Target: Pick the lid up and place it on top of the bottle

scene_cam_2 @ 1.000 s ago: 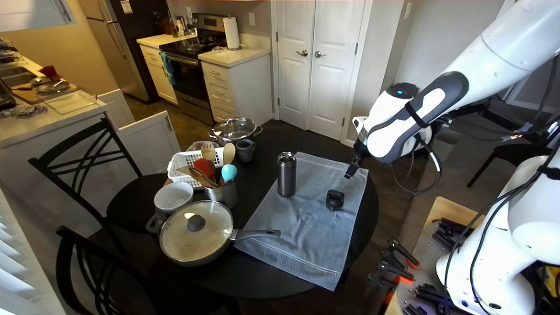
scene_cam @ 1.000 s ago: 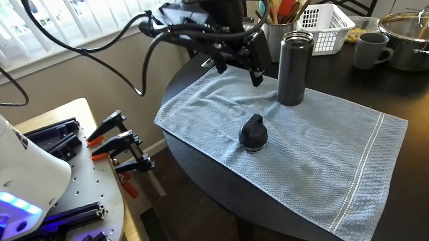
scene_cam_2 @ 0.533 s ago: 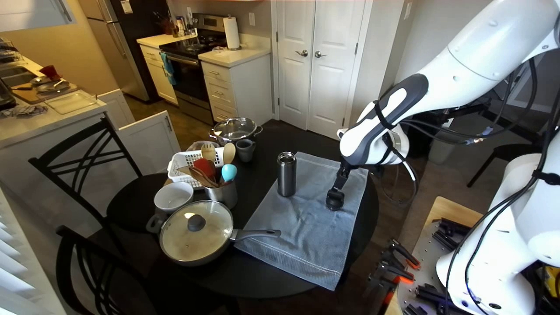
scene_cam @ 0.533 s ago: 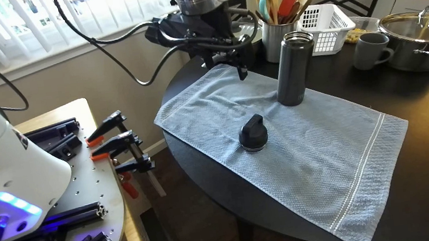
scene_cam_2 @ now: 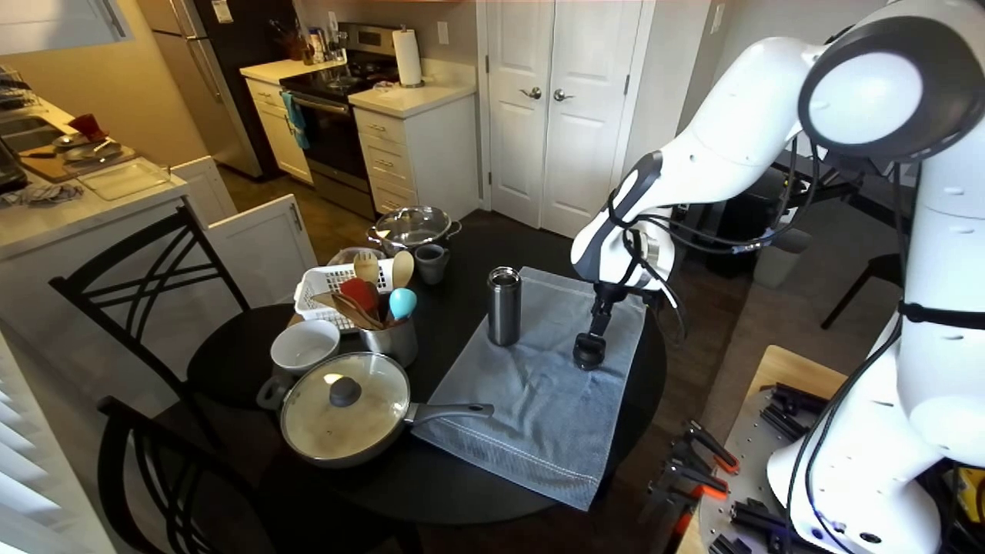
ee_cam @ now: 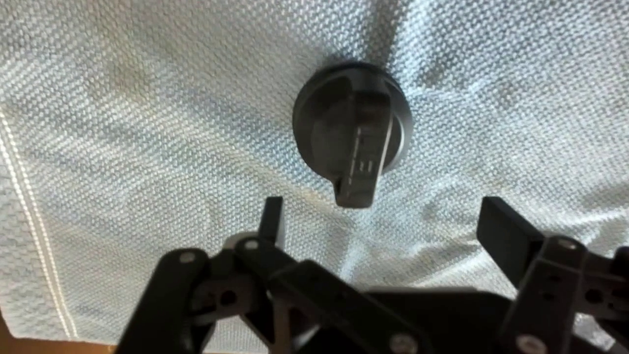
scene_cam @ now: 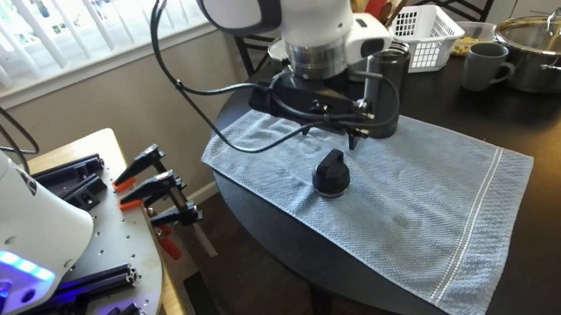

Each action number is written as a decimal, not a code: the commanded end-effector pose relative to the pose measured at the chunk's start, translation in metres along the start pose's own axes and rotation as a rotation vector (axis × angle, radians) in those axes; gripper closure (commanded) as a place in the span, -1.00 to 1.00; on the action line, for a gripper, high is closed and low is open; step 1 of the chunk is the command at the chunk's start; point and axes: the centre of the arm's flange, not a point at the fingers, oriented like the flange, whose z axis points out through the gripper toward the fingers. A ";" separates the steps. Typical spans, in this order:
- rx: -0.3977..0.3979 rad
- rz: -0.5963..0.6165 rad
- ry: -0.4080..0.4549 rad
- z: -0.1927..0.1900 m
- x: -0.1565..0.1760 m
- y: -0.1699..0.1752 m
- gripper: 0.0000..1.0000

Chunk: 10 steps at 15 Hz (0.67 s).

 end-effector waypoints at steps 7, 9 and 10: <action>-0.145 0.078 -0.077 0.029 -0.002 0.017 -1.00; -0.148 0.092 -0.064 0.016 0.001 0.014 -1.00; -0.149 0.100 -0.064 0.013 0.002 0.012 -1.00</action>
